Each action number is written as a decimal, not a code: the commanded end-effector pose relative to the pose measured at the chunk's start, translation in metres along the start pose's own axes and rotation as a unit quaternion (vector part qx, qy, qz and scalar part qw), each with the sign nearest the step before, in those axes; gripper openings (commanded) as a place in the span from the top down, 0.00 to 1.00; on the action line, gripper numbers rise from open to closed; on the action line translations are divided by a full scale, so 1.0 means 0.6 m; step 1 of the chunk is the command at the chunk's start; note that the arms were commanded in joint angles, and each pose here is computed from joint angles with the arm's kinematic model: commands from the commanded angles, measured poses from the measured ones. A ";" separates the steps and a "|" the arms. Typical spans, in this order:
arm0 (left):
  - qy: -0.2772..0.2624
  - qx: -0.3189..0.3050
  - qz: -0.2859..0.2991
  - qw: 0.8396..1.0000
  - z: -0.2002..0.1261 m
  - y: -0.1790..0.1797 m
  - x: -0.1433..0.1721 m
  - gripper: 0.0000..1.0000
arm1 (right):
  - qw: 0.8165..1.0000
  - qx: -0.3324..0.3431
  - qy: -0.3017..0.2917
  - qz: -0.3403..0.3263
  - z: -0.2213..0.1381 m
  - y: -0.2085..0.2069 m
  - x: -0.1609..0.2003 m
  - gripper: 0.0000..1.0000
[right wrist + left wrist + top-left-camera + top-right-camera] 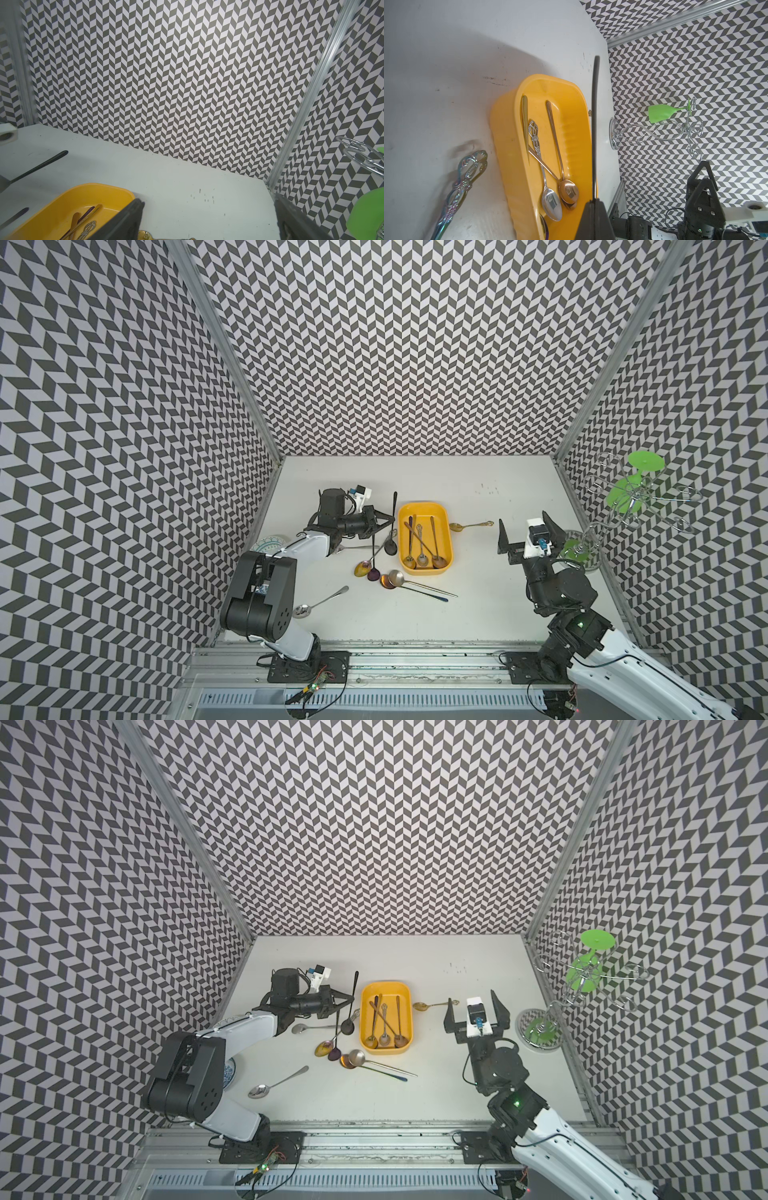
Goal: Put the spoon into the storage box
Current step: Place the spoon in the storage box, then pick up the spoon from the center of the board.
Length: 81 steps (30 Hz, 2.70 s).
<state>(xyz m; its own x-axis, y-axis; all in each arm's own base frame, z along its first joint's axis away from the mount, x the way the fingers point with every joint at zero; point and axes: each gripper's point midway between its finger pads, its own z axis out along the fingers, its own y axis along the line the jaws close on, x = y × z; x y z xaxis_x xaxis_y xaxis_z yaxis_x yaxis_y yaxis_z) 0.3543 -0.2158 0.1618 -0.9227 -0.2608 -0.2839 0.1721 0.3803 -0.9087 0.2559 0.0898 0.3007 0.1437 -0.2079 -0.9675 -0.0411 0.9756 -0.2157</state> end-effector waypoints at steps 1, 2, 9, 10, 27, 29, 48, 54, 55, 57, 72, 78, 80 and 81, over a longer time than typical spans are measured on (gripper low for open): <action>-0.028 -0.012 -0.007 1.000 0.014 0.006 -0.014 1.00 | 1.000 0.002 -0.015 0.019 0.001 -0.004 -0.013 0.00; -0.026 -0.015 -0.008 1.000 0.018 0.006 -0.012 1.00 | 1.000 0.007 -0.011 0.017 0.001 -0.005 -0.009 0.00; -0.018 -0.039 -0.022 0.999 0.044 0.019 0.012 1.00 | 1.000 0.005 -0.011 0.016 0.002 -0.005 -0.010 0.00; -0.017 -0.043 -0.022 0.999 0.046 0.019 0.013 1.00 | 1.000 0.010 -0.008 0.015 0.002 -0.007 -0.006 0.00; -0.002 -0.076 -0.032 0.997 0.090 0.045 0.027 0.90 | 1.000 0.013 -0.010 0.015 0.000 -0.010 -0.007 0.00; -0.007 -0.075 -0.028 0.997 0.087 0.044 0.026 0.80 | 1.000 0.005 -0.016 0.018 0.000 -0.006 -0.012 0.00; -0.091 -0.090 0.150 0.980 -0.008 -0.040 -0.059 0.39 | 1.000 0.000 0.013 0.009 0.010 0.006 0.009 0.00; -0.108 -0.098 0.226 0.963 -0.038 -0.074 -0.075 0.28 | 0.999 -0.014 0.046 0.016 0.026 0.023 0.014 0.00; -0.111 -0.104 0.242 0.958 -0.044 -0.078 -0.077 0.26 | 0.998 -0.014 0.056 0.017 0.029 0.026 0.019 0.00; -0.117 -0.115 0.268 0.950 -0.053 -0.077 -0.078 0.24 | 0.997 -0.023 0.071 0.019 0.035 0.036 0.024 0.00; -0.142 -0.137 0.389 0.900 -0.139 -0.087 -0.074 0.05 | 0.972 -0.050 0.207 0.104 0.075 0.092 0.043 0.00; -0.163 -0.162 0.398 0.888 -0.170 -0.082 -0.090 0.02 | 0.957 -0.067 0.245 0.143 0.093 0.116 0.037 0.00; -0.173 -0.170 0.401 0.884 -0.181 -0.076 -0.095 0.01 | 0.951 -0.082 0.256 0.154 0.099 0.127 0.038 0.00; -0.177 -0.175 0.397 0.883 -0.188 -0.071 -0.099 0.01 | 0.948 -0.085 0.260 0.161 0.102 0.128 0.037 0.00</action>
<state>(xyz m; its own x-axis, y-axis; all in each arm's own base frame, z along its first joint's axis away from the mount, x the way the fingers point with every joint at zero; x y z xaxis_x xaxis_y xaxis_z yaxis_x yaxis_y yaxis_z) 0.3642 -0.1271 0.2485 -0.4174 -0.0450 -0.9076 0.5505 0.7821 -0.2920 0.3153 0.1562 0.2696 -0.3650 -0.0127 -0.9309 -0.1433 0.9888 0.0427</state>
